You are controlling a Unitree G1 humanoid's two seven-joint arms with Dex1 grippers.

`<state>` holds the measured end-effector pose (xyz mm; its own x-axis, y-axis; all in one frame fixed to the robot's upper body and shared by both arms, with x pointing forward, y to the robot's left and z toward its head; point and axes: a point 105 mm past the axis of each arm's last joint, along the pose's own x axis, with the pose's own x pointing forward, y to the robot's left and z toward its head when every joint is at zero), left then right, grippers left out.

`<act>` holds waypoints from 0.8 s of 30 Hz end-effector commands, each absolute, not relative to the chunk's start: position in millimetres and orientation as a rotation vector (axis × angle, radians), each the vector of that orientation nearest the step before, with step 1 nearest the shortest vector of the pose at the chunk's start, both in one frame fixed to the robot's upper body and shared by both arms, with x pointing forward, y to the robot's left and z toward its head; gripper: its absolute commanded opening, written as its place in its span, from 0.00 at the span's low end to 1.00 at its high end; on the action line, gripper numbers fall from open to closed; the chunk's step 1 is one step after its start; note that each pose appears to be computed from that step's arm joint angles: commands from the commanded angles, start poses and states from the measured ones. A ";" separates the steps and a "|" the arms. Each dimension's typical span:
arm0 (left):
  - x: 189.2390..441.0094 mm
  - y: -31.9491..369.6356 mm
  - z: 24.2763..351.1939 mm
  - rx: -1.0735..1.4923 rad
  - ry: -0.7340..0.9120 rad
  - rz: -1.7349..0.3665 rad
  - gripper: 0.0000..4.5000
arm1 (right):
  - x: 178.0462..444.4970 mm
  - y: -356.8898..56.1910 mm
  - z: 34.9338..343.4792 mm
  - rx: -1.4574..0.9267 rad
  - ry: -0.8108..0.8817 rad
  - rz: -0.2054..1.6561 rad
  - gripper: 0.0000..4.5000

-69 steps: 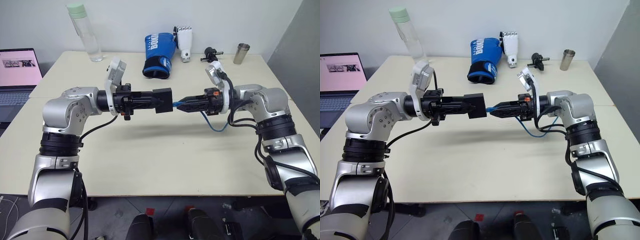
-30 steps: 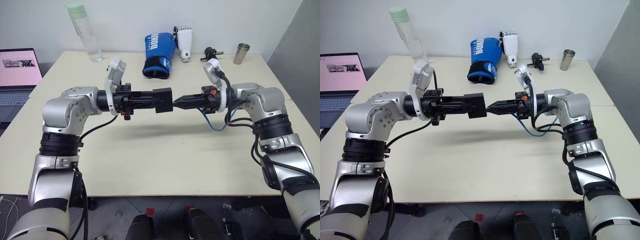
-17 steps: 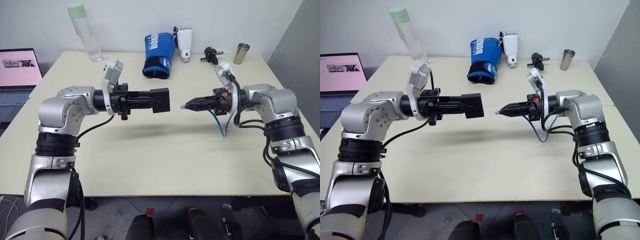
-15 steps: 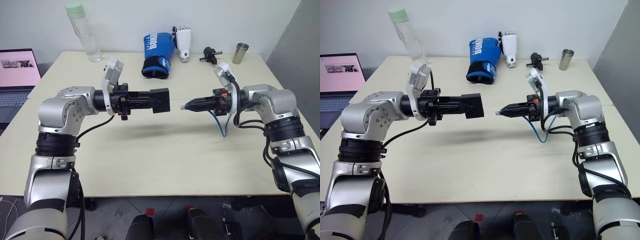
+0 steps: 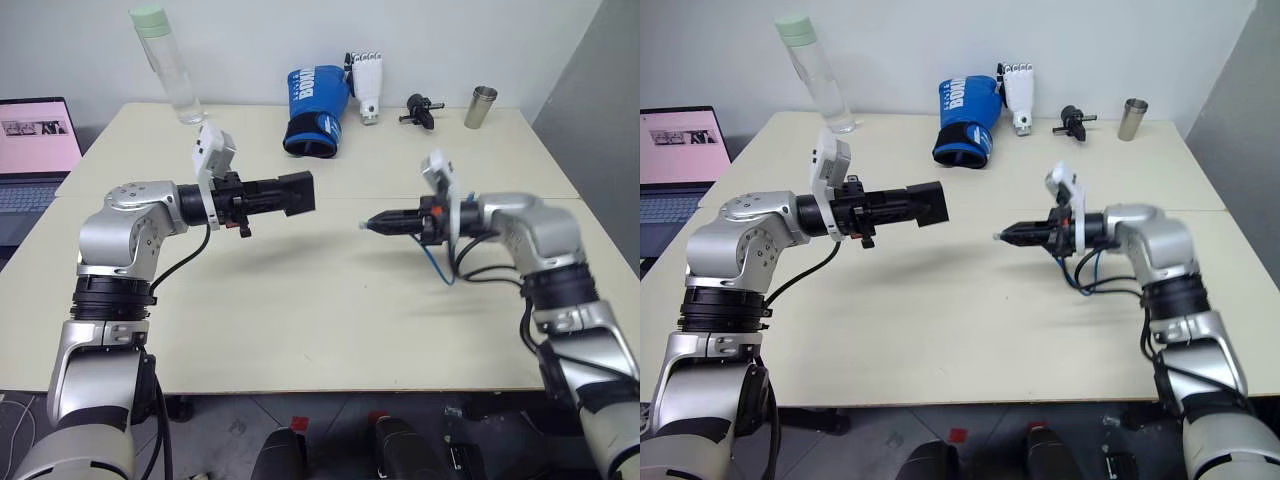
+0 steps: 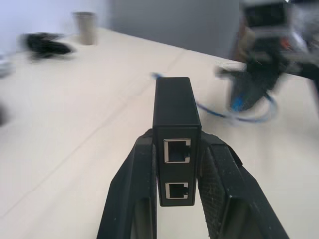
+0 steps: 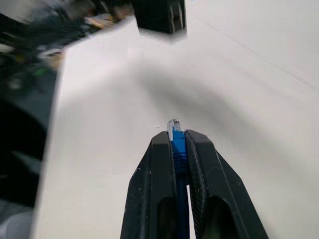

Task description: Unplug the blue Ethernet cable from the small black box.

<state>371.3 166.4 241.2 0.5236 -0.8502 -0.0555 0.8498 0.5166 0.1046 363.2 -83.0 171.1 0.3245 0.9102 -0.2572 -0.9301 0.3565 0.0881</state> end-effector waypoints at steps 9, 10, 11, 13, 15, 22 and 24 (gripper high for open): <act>360.2 172.9 250.7 0.097 -0.075 -0.950 0.17 | 392.9 -103.2 118.5 -0.196 0.255 0.864 0.09; 359.9 172.8 250.9 0.097 -0.074 -0.950 0.17 | 392.3 -102.7 117.8 -0.198 0.256 0.866 0.17; 359.5 172.7 251.0 0.096 -0.073 -0.950 0.17 | 392.0 -102.9 117.3 -0.199 0.258 0.866 0.20; 359.6 172.8 251.0 0.094 -0.071 -0.948 0.17 | 392.5 -104.1 117.3 -0.198 0.260 0.863 0.32; 359.9 172.9 251.1 0.093 -0.070 -0.948 0.17 | 394.2 -106.3 120.7 -0.190 0.257 0.861 0.44; 359.7 172.9 252.8 0.089 -0.069 -0.956 0.17 | 377.2 -103.7 154.0 -0.142 0.225 0.998 0.81; 359.0 174.3 252.5 0.089 -0.067 -0.957 0.17 | 363.4 -102.2 166.2 -0.130 0.229 1.068 0.92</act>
